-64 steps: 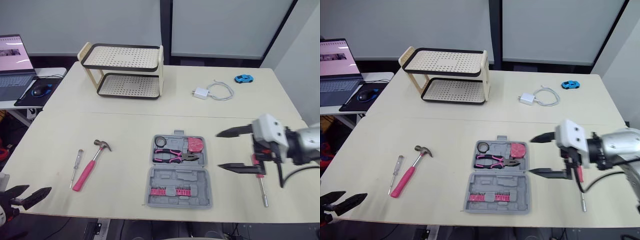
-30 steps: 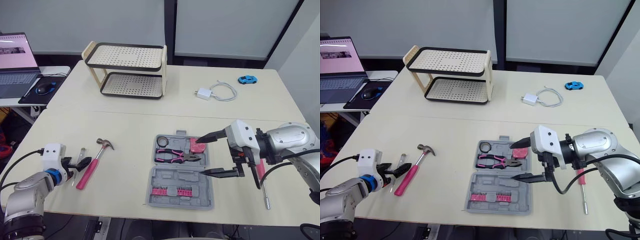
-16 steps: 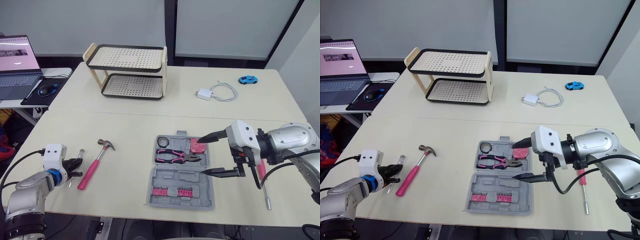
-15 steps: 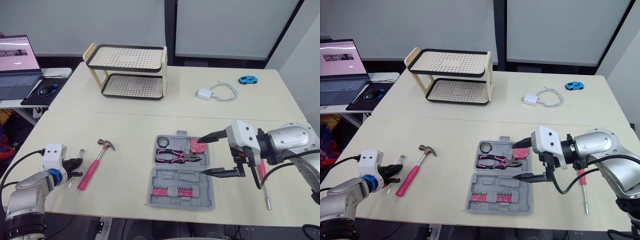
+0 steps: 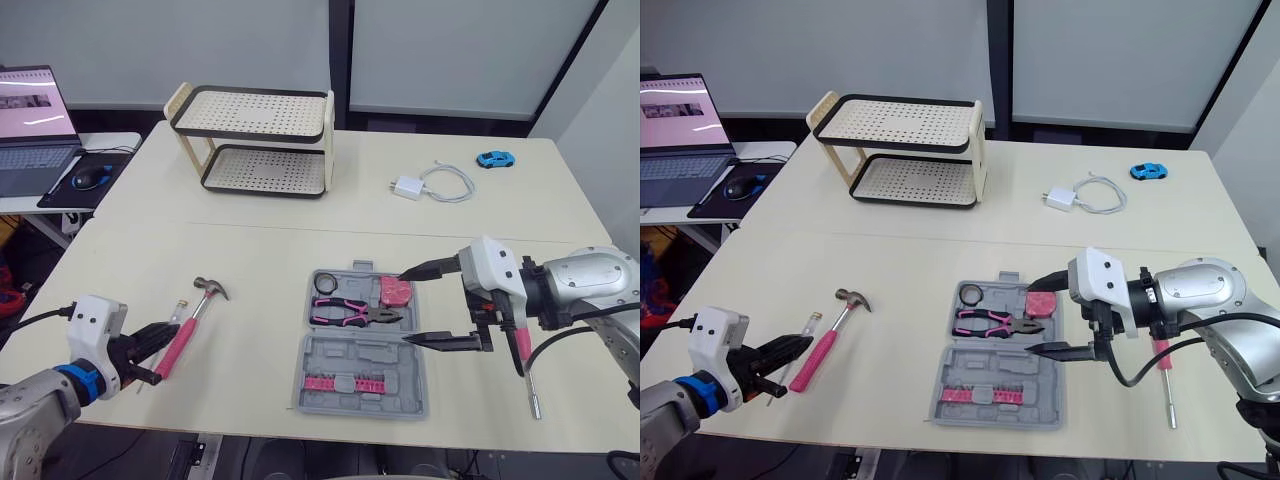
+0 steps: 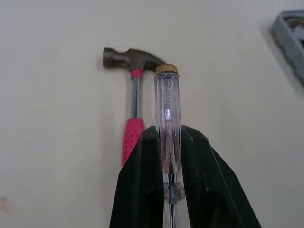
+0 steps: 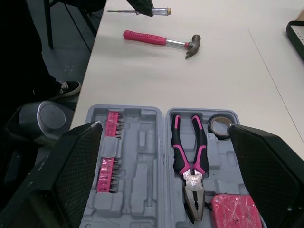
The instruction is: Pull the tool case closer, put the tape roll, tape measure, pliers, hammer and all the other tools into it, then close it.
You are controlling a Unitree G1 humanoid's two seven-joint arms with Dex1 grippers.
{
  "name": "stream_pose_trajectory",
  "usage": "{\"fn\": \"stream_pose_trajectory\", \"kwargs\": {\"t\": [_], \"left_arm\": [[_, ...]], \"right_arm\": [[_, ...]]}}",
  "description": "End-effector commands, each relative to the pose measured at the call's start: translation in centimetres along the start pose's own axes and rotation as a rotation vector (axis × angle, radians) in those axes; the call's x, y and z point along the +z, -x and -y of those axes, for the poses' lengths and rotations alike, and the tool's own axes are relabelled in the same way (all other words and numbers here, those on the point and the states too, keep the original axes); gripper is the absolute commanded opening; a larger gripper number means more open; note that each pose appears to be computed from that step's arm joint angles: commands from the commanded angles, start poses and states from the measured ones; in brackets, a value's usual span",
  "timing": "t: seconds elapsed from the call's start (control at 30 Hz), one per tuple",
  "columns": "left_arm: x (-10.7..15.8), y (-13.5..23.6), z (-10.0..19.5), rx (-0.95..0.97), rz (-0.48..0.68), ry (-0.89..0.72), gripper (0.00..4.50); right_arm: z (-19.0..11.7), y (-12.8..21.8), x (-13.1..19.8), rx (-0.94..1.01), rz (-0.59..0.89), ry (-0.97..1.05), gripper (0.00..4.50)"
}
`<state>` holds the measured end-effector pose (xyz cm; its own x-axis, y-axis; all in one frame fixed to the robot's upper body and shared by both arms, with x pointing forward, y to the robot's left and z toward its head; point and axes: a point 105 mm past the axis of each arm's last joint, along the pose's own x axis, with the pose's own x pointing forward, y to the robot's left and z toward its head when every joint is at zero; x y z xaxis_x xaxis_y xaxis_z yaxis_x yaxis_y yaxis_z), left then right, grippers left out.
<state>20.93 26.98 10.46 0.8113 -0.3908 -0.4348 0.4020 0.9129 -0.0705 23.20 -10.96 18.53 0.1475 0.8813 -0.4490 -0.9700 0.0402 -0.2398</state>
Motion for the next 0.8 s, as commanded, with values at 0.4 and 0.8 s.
{"fn": "stream_pose_trajectory", "kwargs": {"t": [0.4, 0.8], "left_arm": [[-0.9, -8.7, 8.7, -0.043, -0.050, -0.021, 0.21], [-2.1, -8.6, 6.4, 0.120, -0.099, -0.031, 0.21]], "right_arm": [[-0.6, 0.4, 0.5, 0.033, -0.019, 0.001, 4.50], [-0.9, 0.5, 0.5, 0.038, -0.034, -0.006, 4.50]]}}
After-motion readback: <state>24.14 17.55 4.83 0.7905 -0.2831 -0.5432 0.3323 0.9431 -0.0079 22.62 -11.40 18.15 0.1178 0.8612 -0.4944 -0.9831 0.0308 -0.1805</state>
